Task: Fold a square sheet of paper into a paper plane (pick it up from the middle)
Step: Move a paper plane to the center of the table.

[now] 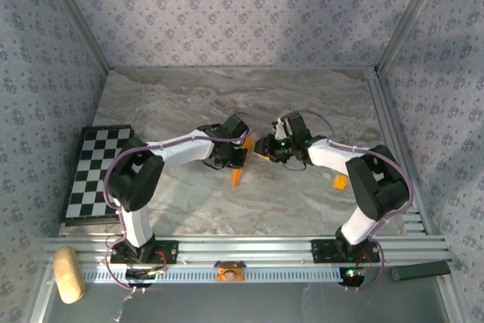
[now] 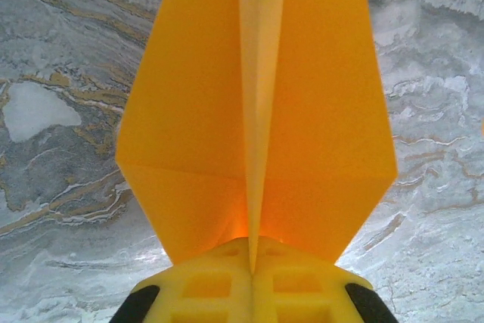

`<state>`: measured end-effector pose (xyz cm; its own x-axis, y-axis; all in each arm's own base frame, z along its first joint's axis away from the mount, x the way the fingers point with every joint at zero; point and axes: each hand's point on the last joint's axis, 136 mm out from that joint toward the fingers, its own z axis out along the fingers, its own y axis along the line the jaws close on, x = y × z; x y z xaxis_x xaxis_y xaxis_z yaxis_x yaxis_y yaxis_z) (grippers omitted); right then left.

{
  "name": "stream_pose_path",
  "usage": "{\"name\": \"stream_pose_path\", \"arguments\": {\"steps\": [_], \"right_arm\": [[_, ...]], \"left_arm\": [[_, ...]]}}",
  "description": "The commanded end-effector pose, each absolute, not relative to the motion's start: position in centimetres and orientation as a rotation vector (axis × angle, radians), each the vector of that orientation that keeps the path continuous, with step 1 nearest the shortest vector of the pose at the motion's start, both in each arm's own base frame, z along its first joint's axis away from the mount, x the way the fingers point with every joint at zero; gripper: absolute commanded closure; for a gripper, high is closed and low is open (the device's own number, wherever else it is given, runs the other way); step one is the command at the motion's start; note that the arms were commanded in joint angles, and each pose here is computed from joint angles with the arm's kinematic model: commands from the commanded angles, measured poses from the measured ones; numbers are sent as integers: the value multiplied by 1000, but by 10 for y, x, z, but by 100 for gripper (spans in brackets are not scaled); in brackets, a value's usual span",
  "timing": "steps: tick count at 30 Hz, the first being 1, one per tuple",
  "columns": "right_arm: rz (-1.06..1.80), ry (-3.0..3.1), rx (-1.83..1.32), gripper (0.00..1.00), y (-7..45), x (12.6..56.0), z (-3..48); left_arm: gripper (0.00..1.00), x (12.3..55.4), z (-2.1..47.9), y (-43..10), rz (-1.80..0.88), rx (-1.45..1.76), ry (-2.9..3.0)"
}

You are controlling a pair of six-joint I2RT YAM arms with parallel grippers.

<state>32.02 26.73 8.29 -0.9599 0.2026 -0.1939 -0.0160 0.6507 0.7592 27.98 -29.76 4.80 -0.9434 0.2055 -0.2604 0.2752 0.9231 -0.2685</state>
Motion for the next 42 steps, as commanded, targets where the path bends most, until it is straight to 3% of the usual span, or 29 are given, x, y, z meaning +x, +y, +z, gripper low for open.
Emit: {"name": "stream_pose_path", "arguments": {"steps": [1, 9, 16, 25, 42], "right_arm": [[1250, 2595, 160, 68, 281, 331, 89], [1247, 2661, 183, 68, 292, 336, 71], [1214, 2709, 200, 87, 283, 327, 55], [1218, 2707, 186, 97, 281, 326, 57], [1215, 2714, 179, 99, 280, 325, 56]], "left_arm": [[99, 280, 60, -300, -453, 390, 2832], [98, 280, 58, -301, -464, 392, 2836], [95, 280, 57, -300, -450, 395, 2838], [86, 284, 60, -301, -442, 419, 2817], [73, 294, 63, -300, -384, 496, 2753]]}}
